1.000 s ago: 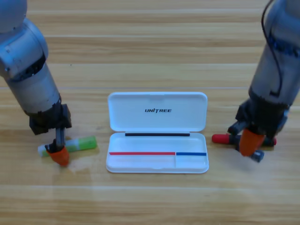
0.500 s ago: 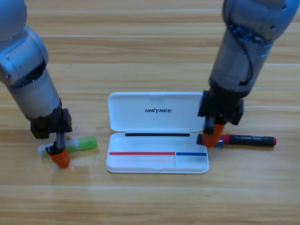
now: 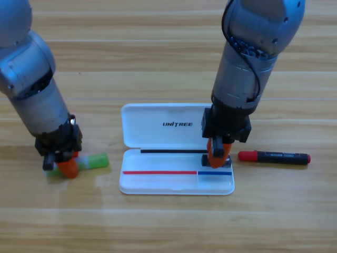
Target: Clean up eraser and pencils
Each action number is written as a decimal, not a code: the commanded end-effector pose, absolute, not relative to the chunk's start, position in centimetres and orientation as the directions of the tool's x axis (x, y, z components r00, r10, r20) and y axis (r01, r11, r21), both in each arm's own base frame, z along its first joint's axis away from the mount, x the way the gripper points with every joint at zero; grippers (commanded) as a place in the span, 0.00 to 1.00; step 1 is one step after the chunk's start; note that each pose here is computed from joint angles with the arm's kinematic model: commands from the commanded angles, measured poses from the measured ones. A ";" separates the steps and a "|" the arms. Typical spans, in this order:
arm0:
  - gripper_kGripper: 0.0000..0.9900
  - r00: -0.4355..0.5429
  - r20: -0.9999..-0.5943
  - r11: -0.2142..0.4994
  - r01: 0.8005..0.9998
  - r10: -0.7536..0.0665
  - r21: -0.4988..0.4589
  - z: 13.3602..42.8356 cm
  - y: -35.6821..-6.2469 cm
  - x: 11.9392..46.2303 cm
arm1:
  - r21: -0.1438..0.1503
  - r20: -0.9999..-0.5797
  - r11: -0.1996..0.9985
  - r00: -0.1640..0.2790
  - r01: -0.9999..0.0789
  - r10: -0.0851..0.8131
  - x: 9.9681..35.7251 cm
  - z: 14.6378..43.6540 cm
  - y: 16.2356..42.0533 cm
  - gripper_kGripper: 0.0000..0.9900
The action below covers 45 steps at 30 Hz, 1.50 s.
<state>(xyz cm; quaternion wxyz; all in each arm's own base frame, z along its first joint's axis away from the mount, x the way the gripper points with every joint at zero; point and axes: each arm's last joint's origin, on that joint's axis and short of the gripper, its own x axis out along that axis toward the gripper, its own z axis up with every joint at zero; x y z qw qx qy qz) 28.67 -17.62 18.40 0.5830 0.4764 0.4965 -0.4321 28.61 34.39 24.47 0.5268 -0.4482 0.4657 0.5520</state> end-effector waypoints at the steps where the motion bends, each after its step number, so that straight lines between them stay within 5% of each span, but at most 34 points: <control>1: 0.00 0.109 -0.994 0.193 0.976 -0.015 0.104 16.6 -17.3 29.3 | 0.090 -0.992 -0.039 -0.093 -0.995 0.082 28.6 20.7 35.9 0.00; 8: 0.00 0.143 -0.990 0.187 0.973 -0.019 0.137 18.8 -16.9 28.8 | 0.101 -0.993 -0.040 -0.104 -0.994 0.059 28.7 19.6 36.0 0.00; 18: 0.00 0.206 -0.978 0.180 0.964 -0.034 0.197 25.6 -16.0 27.6 | 0.099 -0.994 -0.036 -0.100 -0.994 0.044 28.7 19.4 35.9 0.00; 25: 0.00 0.206 -0.978 0.180 0.964 -0.034 0.197 26.7 -15.7 27.0 | 0.103 -0.993 -0.037 -0.105 -0.994 0.046 28.4 19.6 35.7 0.00; 33: 0.00 0.218 -0.975 0.183 0.961 -0.041 0.207 28.9 -15.4 26.5 | 0.103 -0.993 -0.042 -0.105 -0.994 0.048 28.0 20.1 35.5 0.77; 38: 0.00 0.217 -0.975 0.186 0.961 -0.040 0.206 29.1 -15.4 26.6 | 0.082 -0.994 -0.049 -0.085 -0.995 0.072 27.5 21.7 35.2 0.85; 45: 0.00 0.218 -0.975 0.170 0.963 -0.047 0.207 30.2 -16.1 26.2 | 0.021 -0.989 -0.053 -0.028 -0.998 0.144 24.4 28.2 31.4 0.86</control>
